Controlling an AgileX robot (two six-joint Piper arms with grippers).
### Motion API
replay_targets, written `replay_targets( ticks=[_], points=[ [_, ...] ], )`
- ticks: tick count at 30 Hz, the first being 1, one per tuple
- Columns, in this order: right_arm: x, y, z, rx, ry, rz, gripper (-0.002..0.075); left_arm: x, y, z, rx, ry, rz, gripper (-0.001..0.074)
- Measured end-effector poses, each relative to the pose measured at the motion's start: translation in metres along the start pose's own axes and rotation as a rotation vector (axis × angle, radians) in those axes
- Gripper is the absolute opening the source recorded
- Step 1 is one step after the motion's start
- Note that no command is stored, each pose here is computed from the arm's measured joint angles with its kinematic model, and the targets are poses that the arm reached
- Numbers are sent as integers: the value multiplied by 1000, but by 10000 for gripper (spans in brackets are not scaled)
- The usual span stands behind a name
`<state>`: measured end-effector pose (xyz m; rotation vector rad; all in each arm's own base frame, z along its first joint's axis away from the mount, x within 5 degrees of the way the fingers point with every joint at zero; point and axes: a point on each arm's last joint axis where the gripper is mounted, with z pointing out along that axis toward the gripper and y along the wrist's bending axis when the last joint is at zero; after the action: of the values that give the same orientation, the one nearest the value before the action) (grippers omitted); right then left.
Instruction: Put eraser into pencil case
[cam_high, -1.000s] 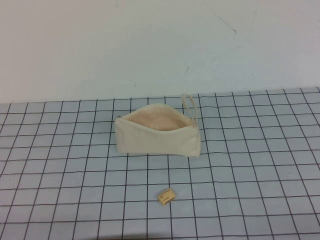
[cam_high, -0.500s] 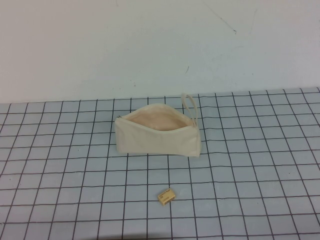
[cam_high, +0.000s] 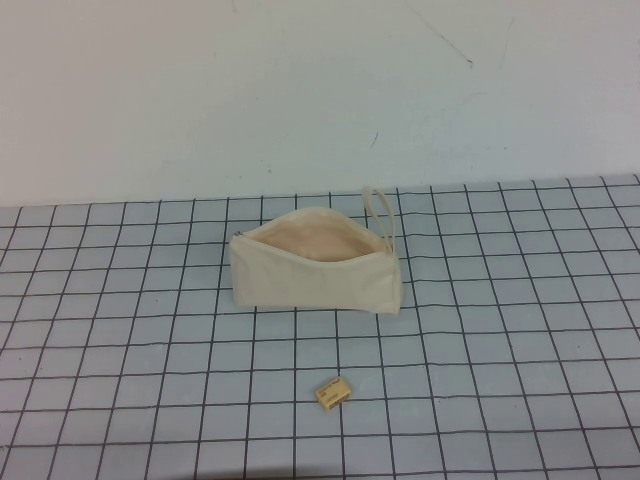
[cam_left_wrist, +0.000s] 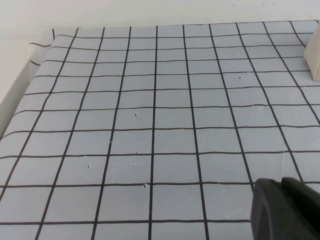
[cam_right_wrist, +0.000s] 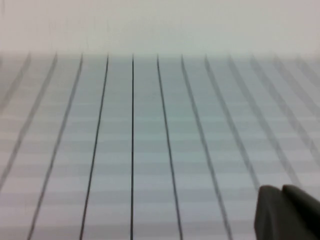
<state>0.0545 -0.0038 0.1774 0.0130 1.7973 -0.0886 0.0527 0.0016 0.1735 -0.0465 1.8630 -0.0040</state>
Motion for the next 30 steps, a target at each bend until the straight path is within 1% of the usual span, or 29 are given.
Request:
replay_targets(
  ticks=[4, 9, 12, 16, 19, 22, 27, 30],
  points=[
    [-20, -1, -2, 13, -226, -2, -1, 0, 0, 0, 0, 0, 0, -1],
    [-49, -3, -14, 31, -563, 1, -1, 0, 0, 0, 0, 0, 0, -1],
    [-60, -4, -22, 40, -715, 8, -1, 0, 0, 0, 0, 0, 0, -1],
    [-67, -7, -29, 55, -826, 78, -1, 0, 0, 0, 0, 0, 0, -1],
    [-68, -9, -30, 63, -833, 116, -1, 0, 0, 0, 0, 0, 0, -1],
    [-82, -9, -34, 59, -755, 83, -1, 0, 0, 0, 0, 0, 0, -1],
    [-125, -6, -56, 41, -552, -59, -1, 0, 0, 0, 0, 0, 0, -1],
    [-150, -6, -63, 22, -368, -148, -1, 0, 0, 0, 0, 0, 0, -1]
  ],
)
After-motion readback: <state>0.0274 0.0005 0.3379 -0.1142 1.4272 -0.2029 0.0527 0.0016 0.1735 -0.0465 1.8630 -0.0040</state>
